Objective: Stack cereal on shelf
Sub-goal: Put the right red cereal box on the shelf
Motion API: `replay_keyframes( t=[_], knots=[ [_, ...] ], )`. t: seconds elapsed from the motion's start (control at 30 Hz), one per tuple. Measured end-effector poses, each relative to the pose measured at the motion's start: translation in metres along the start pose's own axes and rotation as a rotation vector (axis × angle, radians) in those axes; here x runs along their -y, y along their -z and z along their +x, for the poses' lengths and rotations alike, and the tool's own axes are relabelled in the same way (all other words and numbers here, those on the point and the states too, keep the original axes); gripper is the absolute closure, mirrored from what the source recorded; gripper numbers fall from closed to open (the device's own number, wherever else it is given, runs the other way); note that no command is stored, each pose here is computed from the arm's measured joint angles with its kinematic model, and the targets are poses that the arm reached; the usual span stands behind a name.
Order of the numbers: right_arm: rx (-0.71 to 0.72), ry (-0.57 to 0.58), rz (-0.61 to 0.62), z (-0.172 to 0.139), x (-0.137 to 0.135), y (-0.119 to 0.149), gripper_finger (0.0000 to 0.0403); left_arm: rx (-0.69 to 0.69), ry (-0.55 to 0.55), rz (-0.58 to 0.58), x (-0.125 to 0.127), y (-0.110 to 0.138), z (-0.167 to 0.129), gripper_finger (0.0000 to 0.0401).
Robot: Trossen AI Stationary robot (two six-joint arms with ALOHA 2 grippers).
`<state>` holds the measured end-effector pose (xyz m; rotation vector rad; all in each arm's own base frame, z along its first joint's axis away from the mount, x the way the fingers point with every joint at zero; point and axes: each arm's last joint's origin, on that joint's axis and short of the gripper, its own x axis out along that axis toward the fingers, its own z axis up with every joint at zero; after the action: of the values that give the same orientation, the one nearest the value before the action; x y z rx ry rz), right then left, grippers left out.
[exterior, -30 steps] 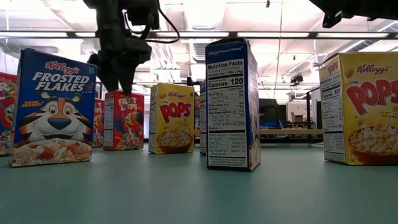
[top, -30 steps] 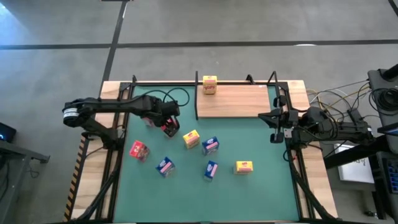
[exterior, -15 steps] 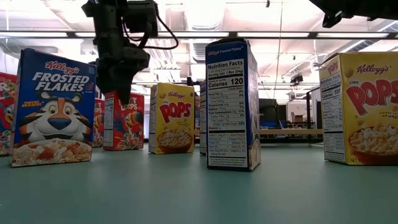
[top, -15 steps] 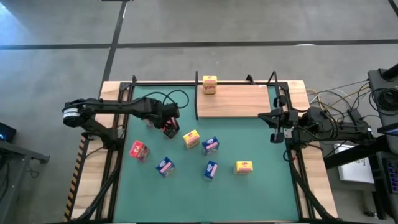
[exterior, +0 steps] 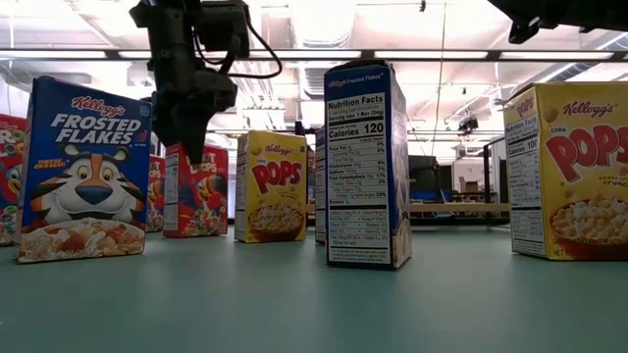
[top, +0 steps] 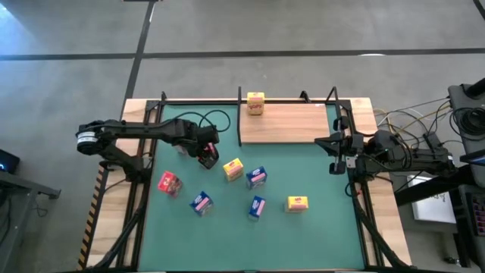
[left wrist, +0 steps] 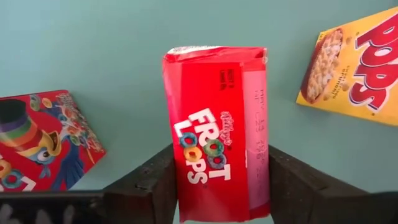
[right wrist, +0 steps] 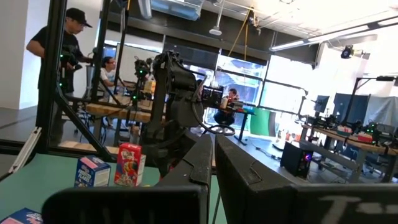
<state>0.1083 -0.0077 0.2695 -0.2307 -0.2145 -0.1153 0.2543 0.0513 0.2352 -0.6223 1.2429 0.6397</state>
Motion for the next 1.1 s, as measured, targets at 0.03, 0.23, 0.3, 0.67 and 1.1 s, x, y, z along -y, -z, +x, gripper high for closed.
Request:
replay_keyframes(
  t=[0.03,0.23,0.3,0.67,1.1],
  knots=[
    [0.000,0.000,0.000,0.000,0.000,0.000,0.0392,0.000,0.000,-0.001,0.000,0.000,0.000,0.0233],
    [0.000,0.000,0.004,0.000,0.000,0.000,0.0392,-0.002,0.002,-0.003,0.000,0.000,0.000,0.0245],
    [0.000,0.000,0.005,0.000,0.000,0.000,0.0392,-0.014,0.018,-0.001,0.000,0.001,0.000,0.0246],
    [0.000,0.000,0.020,0.000,0.000,0.000,0.0392,0.048,0.092,0.074,0.012,-0.018,-0.053,0.0246],
    [-0.008,-0.004,0.034,0.000,0.000,0.001,0.0392,0.140,0.141,0.164,0.015,-0.029,-0.123,0.0246]
  ],
)
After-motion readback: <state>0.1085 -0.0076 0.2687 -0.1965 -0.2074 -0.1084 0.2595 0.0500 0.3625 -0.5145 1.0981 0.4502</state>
